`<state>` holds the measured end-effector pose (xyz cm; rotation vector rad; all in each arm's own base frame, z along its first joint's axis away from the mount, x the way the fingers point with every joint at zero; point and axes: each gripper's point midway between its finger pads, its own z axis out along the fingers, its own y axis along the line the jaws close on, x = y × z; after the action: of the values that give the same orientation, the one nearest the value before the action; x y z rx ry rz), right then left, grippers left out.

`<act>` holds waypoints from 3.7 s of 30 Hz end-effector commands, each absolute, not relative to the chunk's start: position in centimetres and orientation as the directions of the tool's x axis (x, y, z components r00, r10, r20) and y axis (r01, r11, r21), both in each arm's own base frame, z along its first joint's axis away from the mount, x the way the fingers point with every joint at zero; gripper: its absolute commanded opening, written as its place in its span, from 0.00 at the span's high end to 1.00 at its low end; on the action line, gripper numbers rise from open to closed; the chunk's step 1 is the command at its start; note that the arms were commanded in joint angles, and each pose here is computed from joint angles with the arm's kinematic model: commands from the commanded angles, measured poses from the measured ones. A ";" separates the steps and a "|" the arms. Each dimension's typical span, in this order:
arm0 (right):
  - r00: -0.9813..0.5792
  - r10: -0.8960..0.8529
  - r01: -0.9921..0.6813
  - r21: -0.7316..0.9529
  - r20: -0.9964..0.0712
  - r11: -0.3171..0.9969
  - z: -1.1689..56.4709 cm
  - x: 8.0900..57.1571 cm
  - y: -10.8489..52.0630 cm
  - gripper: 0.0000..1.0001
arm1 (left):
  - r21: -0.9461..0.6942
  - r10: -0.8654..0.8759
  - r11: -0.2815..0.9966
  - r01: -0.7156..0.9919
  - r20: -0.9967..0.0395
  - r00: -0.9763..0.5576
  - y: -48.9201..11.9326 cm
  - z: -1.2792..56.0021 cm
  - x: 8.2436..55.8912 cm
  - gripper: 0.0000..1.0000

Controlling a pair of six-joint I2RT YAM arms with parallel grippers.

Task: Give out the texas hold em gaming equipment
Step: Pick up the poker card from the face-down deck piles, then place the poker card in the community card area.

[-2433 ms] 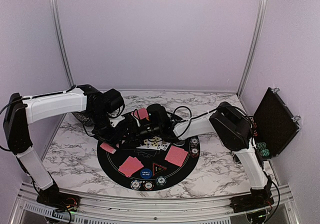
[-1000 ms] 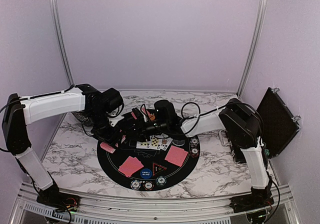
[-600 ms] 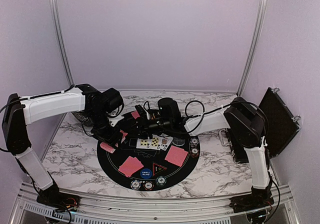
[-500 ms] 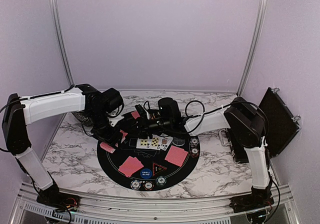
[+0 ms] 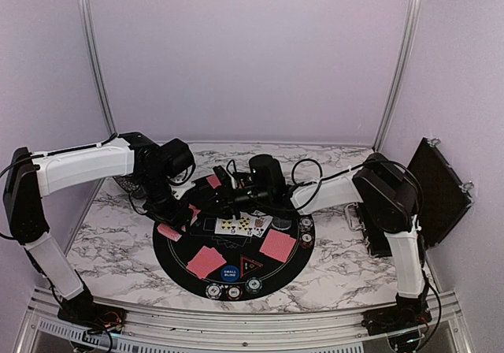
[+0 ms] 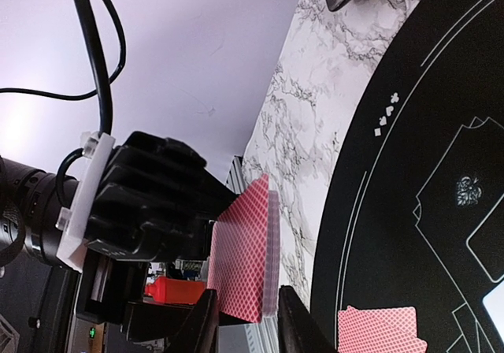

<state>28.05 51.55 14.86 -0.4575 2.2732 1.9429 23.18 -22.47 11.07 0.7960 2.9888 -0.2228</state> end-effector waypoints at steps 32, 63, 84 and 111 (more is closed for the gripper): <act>-0.947 -0.177 -0.288 0.953 -0.268 0.096 14.6 26.9 52.2 0.83 | -0.121 0.479 0.864 0.489 -0.099 -0.872 -22.0 12.2 23.3 0.44; -0.957 -0.124 -0.271 0.959 -0.261 0.077 16.2 28.9 50.6 1.00 | -0.116 0.475 0.867 0.484 -0.094 -0.875 -21.5 12.0 23.0 0.44; -0.950 -0.104 -0.301 0.952 -0.295 0.056 17.6 31.3 47.2 1.00 | -0.102 0.421 0.898 0.429 -0.087 -0.903 -19.9 11.6 23.1 0.44; -0.849 -0.361 -0.482 0.847 -0.387 0.224 9.0 35.6 46.7 1.00 | -0.108 0.401 0.905 0.412 -0.109 -0.909 -19.2 12.0 23.4 0.45</act>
<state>35.68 47.02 11.56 -0.7490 2.2948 1.7887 23.17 -19.33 10.81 0.6512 3.0210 -0.1780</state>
